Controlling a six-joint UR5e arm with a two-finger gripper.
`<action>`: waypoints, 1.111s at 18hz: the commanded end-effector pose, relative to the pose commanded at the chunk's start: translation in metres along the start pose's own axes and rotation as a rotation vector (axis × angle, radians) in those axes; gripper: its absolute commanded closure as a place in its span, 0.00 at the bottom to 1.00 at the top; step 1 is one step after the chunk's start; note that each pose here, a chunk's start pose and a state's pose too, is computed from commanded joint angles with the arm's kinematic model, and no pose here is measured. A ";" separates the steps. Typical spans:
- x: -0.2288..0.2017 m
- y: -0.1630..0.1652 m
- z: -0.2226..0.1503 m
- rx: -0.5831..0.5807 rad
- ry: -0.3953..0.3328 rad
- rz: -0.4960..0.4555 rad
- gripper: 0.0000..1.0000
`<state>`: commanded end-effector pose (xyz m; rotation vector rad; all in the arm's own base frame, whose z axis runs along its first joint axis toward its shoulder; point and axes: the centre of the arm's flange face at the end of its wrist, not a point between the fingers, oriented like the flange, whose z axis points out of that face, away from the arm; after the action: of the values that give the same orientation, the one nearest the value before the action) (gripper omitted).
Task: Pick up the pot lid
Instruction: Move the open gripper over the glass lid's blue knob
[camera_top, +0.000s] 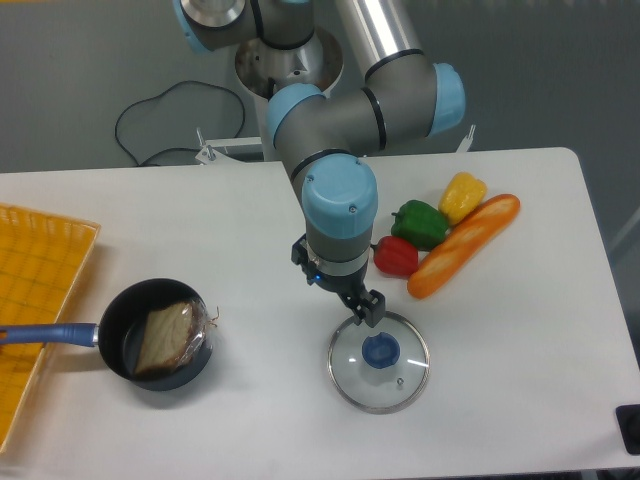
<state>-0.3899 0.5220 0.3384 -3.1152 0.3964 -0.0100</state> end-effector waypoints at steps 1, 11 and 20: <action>0.000 0.000 0.000 0.003 0.001 0.000 0.00; -0.005 0.002 0.004 0.009 0.003 -0.011 0.00; -0.041 0.056 0.015 -0.001 0.018 -0.110 0.00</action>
<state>-0.4438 0.4782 0.3233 -3.1353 0.2240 -0.0377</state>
